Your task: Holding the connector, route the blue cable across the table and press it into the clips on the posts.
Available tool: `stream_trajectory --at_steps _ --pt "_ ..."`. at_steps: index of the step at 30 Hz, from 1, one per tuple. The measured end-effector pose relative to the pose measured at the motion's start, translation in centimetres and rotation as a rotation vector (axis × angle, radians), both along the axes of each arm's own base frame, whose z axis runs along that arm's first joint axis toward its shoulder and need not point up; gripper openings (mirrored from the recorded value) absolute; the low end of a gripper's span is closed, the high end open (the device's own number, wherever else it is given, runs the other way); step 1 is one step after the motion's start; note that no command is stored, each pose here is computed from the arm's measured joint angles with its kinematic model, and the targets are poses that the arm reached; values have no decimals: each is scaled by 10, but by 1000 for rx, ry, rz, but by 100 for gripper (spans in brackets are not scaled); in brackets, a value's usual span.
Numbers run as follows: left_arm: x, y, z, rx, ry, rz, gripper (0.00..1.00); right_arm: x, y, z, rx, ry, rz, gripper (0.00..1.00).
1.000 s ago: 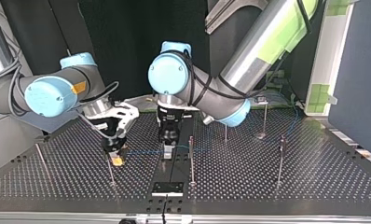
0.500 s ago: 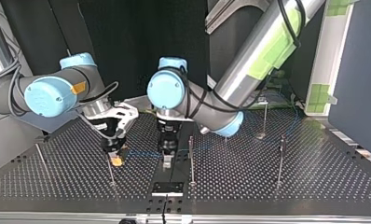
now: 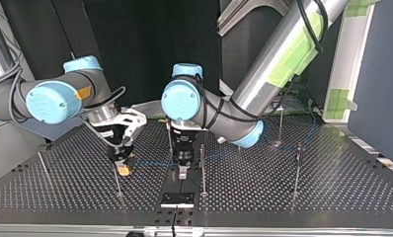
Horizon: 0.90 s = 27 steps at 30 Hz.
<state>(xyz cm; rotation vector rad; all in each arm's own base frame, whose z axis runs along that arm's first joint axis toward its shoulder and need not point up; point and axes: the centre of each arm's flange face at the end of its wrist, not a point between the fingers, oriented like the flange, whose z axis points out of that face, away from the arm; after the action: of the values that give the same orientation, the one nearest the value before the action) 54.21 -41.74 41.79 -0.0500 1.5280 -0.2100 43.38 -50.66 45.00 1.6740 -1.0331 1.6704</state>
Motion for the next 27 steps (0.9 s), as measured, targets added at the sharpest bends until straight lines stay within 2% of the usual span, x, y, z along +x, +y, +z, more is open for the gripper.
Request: stream_trajectory --at_steps 1,2,3,4,5,6,8,25,27 --pt "0 0 0 2 3 2 67 0 0 0 0 0 0 0" --pt "0 1 -1 3 5 5 52 0 0 0 1 -1 1 0" --pt "-1 1 -1 4 7 7 31 0 0 0 1 -1 1 0" --pt "-1 1 -1 5 8 9 31 1 0 0 1 -2 2 0" --pt "-1 2 -1 5 9 11 19 1 0 0 1 -2 2 0" --pt "-1 2 -1 6 9 13 19 1 1 0 1 -3 3 0" --pt "-1 2 -1 6 10 14 0 1 1 0 2 -4 4 0" --pt "-10 -1 -4 10 31 51 0 0 0 -1 5 -6 4 0" --pt "-11 -2 -4 11 35 50 20 0 0 -1 5 -6 3 0"
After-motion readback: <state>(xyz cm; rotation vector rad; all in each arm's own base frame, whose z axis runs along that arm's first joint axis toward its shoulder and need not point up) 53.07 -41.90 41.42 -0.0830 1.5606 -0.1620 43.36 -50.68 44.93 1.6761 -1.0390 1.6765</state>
